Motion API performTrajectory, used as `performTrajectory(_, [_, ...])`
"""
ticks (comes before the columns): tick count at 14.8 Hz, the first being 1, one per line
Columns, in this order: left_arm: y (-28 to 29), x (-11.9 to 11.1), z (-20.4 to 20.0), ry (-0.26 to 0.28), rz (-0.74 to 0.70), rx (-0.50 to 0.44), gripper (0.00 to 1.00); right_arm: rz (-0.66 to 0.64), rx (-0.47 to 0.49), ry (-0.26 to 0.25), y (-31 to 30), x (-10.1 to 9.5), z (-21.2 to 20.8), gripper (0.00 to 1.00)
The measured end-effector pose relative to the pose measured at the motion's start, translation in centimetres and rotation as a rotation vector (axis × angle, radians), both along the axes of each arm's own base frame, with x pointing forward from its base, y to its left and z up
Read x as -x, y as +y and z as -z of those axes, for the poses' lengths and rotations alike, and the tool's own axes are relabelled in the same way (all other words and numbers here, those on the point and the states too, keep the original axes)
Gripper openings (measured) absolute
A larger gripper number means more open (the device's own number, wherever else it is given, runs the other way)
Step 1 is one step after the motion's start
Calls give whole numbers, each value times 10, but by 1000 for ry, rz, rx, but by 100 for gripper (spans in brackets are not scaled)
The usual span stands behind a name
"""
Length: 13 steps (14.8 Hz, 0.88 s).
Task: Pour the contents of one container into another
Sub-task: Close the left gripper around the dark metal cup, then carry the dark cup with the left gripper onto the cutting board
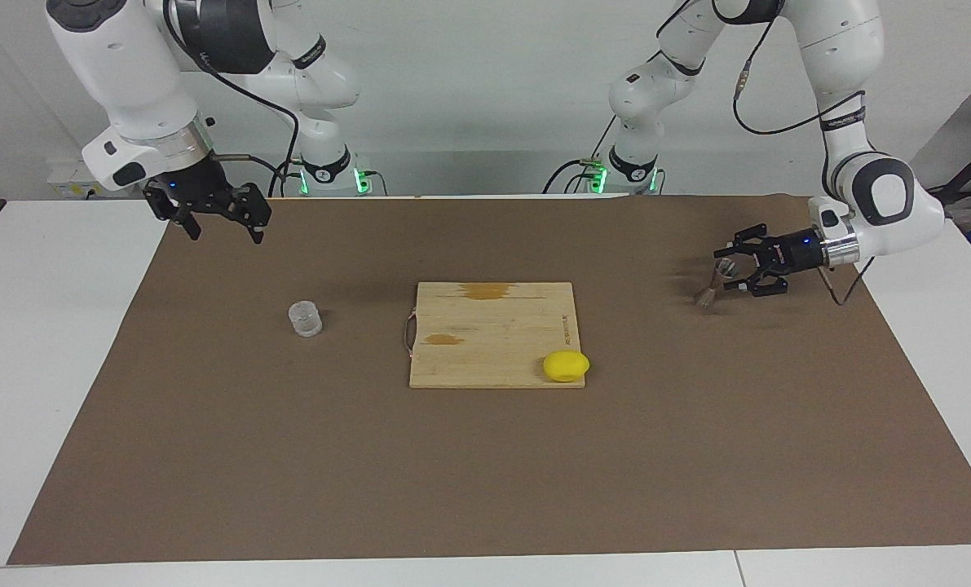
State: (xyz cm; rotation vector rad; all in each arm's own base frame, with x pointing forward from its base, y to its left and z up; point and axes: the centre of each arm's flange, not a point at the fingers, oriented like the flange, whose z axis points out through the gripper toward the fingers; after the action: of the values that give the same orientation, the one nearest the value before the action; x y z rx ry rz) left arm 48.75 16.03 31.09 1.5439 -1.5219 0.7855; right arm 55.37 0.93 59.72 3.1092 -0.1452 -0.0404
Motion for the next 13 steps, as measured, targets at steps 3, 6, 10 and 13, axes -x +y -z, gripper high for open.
performTrajectory(3, [0,0,0,-4,3,-1,50,0,0,0,0,0,0,100])
performTrajectory(6, [-1,0,0,-4,5,-1,50,0,0,0,0,0,0,100])
performTrajectory(10, [-16,-4,-4,16,26,4,50,0,0,0,0,0,0,100])
performTrajectory(13, [-45,-12,-14,53,48,2,50,0,0,0,0,0,0,100])
